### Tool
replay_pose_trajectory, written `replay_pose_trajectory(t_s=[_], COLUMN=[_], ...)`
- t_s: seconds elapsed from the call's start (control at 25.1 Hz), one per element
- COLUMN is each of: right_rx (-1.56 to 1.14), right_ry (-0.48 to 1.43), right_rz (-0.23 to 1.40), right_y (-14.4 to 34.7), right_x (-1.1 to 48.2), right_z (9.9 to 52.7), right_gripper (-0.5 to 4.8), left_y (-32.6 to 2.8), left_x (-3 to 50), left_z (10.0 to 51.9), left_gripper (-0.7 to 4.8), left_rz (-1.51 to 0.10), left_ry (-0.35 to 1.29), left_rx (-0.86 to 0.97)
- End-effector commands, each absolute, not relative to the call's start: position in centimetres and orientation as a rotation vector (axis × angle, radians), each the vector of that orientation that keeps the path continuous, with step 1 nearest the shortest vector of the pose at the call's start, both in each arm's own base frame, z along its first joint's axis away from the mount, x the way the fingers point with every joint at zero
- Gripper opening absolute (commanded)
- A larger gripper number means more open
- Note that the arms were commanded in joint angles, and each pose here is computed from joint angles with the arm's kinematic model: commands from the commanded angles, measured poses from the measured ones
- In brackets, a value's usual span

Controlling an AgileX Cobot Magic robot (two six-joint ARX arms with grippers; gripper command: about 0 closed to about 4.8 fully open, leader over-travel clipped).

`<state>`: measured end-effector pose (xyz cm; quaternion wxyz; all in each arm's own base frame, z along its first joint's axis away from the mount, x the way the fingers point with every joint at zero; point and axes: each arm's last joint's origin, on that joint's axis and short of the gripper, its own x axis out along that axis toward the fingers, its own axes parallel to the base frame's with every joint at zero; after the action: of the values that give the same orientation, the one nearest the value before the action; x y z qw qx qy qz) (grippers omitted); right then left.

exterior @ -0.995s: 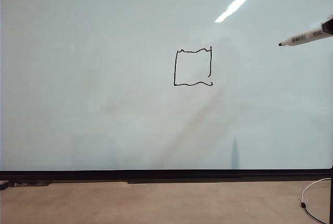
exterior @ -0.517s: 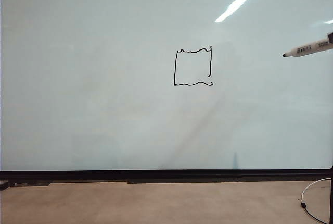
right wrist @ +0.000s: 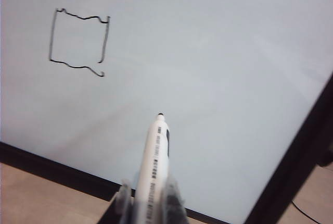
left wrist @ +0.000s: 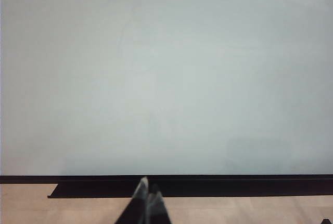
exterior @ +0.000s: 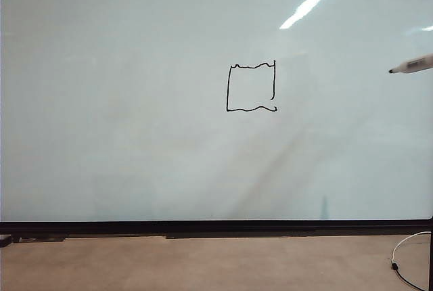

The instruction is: Pick up the pen on the shelf to the right of the whiteboard and draw a rectangle.

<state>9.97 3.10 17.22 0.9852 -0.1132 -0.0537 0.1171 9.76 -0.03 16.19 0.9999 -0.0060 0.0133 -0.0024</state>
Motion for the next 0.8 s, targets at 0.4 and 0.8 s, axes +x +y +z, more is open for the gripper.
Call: replay_pose_trajectory(t_s=[0.4, 0.8], right_rx=[-0.221, -0.227], right_ry=[-0.126, -0.142], right_rz=[0.068, -0.004], right_y=[1.1, 0.1], right_x=[9.6, 9.7], right_z=[17.5, 17.7], right_gripper=[-0.06, -0.06], left_y=[0.0, 0.0], left_x=[9.7, 9.7], left_z=[16.4, 16.3], left_gripper=[-0.04, -0.04], left_rz=[-0.005, -0.005], left_ry=[0.017, 0.018], left_rx=[-0.008, -0.008])
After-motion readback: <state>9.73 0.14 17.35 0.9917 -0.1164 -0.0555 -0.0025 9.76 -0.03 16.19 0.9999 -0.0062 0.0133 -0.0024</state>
